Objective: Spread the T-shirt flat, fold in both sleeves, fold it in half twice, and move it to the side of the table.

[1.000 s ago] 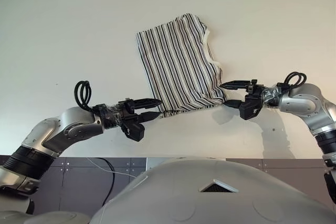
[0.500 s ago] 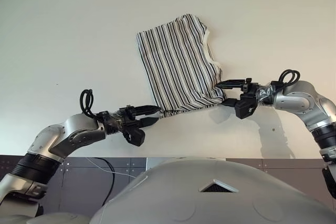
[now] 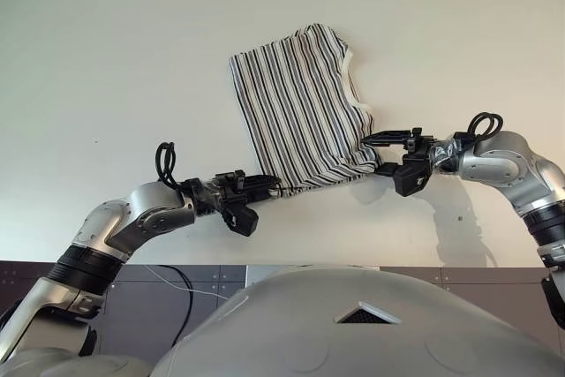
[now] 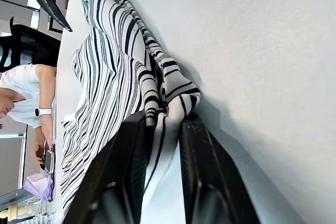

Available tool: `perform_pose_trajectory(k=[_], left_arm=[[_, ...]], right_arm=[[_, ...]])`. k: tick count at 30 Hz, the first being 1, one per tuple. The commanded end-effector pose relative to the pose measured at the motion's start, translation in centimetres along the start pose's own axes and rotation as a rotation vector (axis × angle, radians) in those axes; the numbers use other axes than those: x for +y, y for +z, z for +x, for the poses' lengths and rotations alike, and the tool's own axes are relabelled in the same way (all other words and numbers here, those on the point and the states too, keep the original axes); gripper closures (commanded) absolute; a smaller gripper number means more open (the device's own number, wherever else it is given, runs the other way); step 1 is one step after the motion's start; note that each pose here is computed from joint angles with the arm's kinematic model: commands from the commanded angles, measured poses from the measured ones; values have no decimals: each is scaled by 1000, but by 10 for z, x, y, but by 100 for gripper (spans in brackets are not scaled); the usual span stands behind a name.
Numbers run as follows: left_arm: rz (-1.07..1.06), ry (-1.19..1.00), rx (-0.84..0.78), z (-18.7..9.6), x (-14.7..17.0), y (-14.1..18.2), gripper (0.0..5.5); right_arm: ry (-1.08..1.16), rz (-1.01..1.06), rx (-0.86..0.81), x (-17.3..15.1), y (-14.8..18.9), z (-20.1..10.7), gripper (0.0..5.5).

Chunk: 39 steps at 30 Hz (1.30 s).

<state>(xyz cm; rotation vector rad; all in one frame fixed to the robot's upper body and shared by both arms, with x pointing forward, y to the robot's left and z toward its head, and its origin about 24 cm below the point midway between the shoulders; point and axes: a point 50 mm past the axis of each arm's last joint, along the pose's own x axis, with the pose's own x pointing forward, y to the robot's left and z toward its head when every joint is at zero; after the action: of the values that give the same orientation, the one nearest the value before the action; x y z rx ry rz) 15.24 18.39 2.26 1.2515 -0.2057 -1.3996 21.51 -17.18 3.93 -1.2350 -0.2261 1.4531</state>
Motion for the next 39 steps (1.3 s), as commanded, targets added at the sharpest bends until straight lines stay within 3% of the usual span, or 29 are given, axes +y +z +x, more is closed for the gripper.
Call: perform_pose_trajectory(k=[1,4,18,27,34,39], left_arm=[[-51,-118,32,-1,-21,-3,502],[-56,-122,30,-2,-22,-3,527],[-32,-31,-53,-2,-2,2,538],[-124,-15,-118,-24,30,8,538],[-347,50,-207,-51,40,52,539],[-468,133,-216,-57,52,59,539]], right_arm=[[24,7,21,2,-3,1,240],[30,16,19,4,-3,1,255],[79,24,-5,6,-1,0,530],[23,101,-65,-28,20,-31,536],[58,392,-143,-47,79,-87,536],[86,526,-120,-63,86,-101,536]])
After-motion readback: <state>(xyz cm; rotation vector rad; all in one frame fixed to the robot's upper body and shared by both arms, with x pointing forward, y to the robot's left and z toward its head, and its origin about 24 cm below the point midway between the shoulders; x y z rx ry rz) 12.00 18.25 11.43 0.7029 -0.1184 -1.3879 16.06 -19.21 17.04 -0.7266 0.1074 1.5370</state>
